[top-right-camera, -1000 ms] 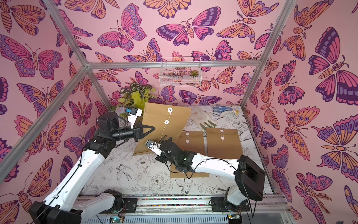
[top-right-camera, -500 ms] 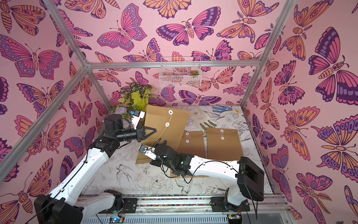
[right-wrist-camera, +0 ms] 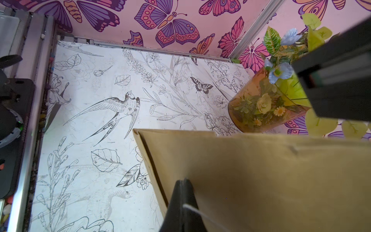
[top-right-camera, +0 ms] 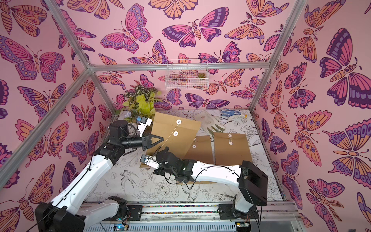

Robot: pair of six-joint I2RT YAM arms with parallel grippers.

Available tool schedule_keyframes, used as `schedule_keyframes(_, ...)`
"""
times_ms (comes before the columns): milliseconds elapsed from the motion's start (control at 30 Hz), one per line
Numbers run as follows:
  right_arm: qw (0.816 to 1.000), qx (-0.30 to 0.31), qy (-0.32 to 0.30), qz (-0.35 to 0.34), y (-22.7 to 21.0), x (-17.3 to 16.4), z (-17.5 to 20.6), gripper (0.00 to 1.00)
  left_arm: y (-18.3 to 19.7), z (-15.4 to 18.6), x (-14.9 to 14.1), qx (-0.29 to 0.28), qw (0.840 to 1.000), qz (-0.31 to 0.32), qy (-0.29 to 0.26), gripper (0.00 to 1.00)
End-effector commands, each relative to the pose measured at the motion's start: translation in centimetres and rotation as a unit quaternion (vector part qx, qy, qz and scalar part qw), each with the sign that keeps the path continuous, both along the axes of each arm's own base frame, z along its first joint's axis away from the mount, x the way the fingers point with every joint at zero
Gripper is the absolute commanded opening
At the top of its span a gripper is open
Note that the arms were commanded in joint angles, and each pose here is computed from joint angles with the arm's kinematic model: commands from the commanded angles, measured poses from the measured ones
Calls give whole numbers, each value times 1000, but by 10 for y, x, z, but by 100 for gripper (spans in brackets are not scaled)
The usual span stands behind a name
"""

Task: Close the mouth of the file bag
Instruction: Close the file bag.

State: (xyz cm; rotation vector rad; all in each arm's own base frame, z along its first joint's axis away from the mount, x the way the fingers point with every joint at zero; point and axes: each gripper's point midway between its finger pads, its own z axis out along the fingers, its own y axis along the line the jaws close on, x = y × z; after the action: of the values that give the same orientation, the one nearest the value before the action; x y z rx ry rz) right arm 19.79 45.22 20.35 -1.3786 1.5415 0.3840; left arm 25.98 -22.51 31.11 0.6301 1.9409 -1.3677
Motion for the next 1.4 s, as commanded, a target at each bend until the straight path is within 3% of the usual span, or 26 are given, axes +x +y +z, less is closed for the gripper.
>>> schedule_keyframes(0, 1000, -15, 16, 5, 3, -2, -14, 0, -4, 16, -14, -21, 999, -30, -20, 0)
schedule_keyframes(400, 999, -14, 27, -45, -23, 24, -30, 0, -6, 20, -19, -31, 998, -48, -17, 0)
schedule_keyframes(600, 995, 6, 49, -83, -48, 46, -32, 0, -6, 23, -7, -55, 998, -28, 6, 0)
schedule_keyframes(1000, 987, 91, 76, -112, -78, 56, 4, 0, 7, 20, 17, -77, 996, 37, 31, 0)
schedule_keyframes(1367, 965, 215, 89, -125, -103, 40, 77, 0, 22, -4, 43, -66, 985, 140, 72, 0)
